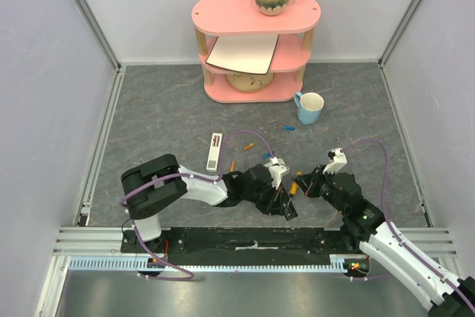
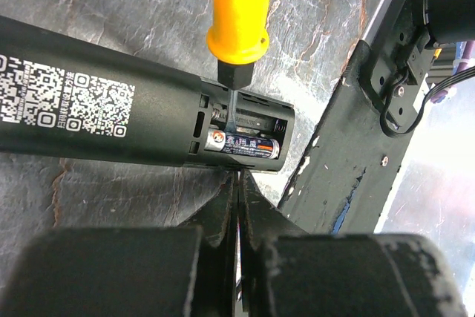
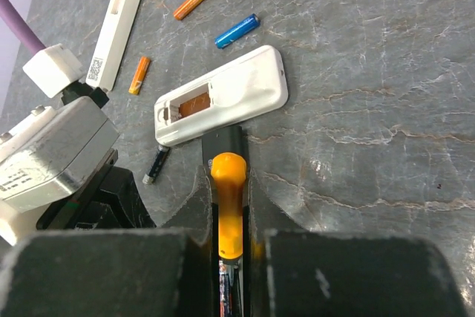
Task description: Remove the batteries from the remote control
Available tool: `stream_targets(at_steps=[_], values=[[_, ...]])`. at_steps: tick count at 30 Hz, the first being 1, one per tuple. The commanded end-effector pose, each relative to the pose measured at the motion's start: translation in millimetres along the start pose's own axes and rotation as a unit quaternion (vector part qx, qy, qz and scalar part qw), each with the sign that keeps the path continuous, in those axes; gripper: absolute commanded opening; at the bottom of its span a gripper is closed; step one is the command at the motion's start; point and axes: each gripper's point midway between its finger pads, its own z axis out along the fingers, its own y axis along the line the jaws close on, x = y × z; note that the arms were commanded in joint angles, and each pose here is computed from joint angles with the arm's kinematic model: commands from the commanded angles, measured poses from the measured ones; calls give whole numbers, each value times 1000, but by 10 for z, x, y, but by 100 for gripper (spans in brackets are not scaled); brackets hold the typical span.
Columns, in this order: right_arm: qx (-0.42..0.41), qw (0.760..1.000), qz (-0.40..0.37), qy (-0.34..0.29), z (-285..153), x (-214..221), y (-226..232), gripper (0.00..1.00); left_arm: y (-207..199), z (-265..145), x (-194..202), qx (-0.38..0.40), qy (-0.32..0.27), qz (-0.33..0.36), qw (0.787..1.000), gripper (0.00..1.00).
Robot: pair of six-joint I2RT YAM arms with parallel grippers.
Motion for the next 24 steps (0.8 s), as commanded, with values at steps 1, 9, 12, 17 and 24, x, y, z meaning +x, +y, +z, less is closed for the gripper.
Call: stream_targets(at_steps=[1,9,12,17,24], values=[[-57,997,55,22,16,112,220,0,150,88,-34,-27,-4,1,1000,2],[-69,996,57,22,-2,27,331,0,248,46,-25,-42,-8,-7,999,2],[-58,997,50,25,16,55,275,0,260,21,-29,-45,-10,-9,999,2],[-63,997,43,10,61,-43,327,0,245,-78,-75,-48,-19,-9,999,2],[-48,999,1,-16,88,-292,377,0,108,-252,-229,-39,-42,14,998,12]])
